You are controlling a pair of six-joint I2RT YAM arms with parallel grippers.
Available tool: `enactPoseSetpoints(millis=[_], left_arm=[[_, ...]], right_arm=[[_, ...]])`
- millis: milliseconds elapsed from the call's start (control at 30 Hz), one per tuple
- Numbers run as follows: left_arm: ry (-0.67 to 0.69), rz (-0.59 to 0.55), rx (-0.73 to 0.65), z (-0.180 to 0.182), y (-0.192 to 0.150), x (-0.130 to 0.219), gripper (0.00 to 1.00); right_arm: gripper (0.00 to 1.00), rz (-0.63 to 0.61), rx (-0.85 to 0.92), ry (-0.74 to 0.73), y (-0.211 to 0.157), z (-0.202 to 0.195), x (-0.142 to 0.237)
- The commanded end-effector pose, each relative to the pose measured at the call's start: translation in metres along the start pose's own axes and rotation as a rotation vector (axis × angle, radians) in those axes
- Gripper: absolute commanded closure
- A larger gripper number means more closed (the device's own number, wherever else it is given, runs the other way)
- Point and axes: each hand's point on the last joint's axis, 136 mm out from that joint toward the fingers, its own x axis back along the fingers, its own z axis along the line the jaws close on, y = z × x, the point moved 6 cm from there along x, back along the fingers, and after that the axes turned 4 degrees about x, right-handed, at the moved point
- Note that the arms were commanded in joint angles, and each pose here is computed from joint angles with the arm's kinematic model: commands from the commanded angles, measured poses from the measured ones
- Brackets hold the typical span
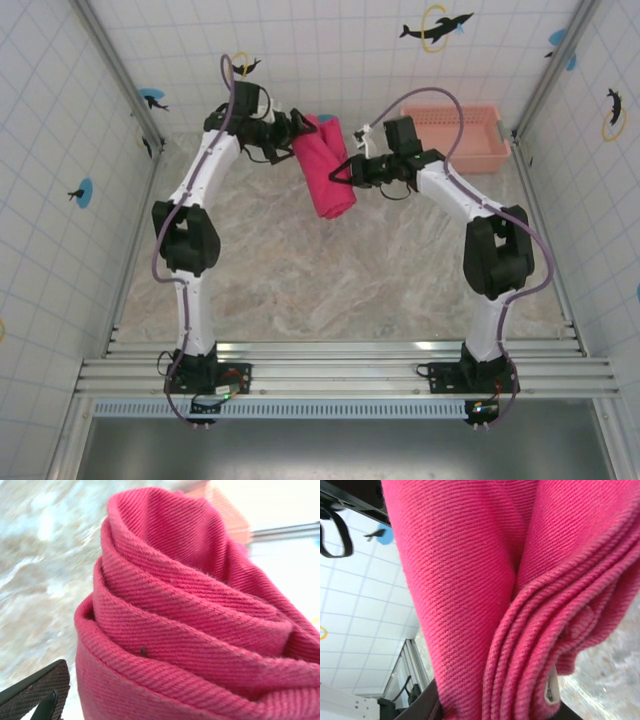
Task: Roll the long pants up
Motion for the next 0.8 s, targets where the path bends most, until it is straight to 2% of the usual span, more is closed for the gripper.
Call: enactPoseSetpoints(millis=[0, 67, 167, 300, 400, 567, 667, 767], left_arm=[[-0.129, -0.099, 0.115, 0.017, 0.033, 0.018, 0.02], [-0.203, -0.117, 0.146, 0.019, 0.040, 0.017, 0.02], [-0.231, -0.123, 0.185, 0.024, 0.051, 0.012, 0.02], [-0.265, -0.153, 0.190, 0.014, 0.069, 0.009, 0.03], [-0.302, -0.185, 0.181, 0.003, 0.083, 0.011, 0.03], [-0.275, -0.233, 0.153, 0.003, 0.091, 0.022, 0.03], [-0.198, -0.277, 0.124, 0.019, 0.087, 0.039, 0.02], [-0.109, -0.308, 0.070, 0.037, 0.073, 0.058, 0.03]], right_arm=[[1.00, -0.060, 0.076, 0.055, 0.027, 0.027, 0.030], [1.00, -0.045, 0.091, 0.083, 0.026, 0.031, 0.026], [1.00, 0.026, 0.105, 0.115, 0.015, 0.041, 0.015], [1.00, 0.135, 0.146, 0.138, -0.004, 0.055, 0.004], [1.00, 0.147, 0.144, 0.111, -0.011, 0.051, 0.003], [1.00, 0.049, 0.128, 0.079, 0.010, 0.038, 0.022], [1.00, -0.083, 0.080, 0.040, 0.040, 0.016, 0.046], [1.00, -0.273, 0.031, -0.035, 0.072, -0.016, 0.081]])
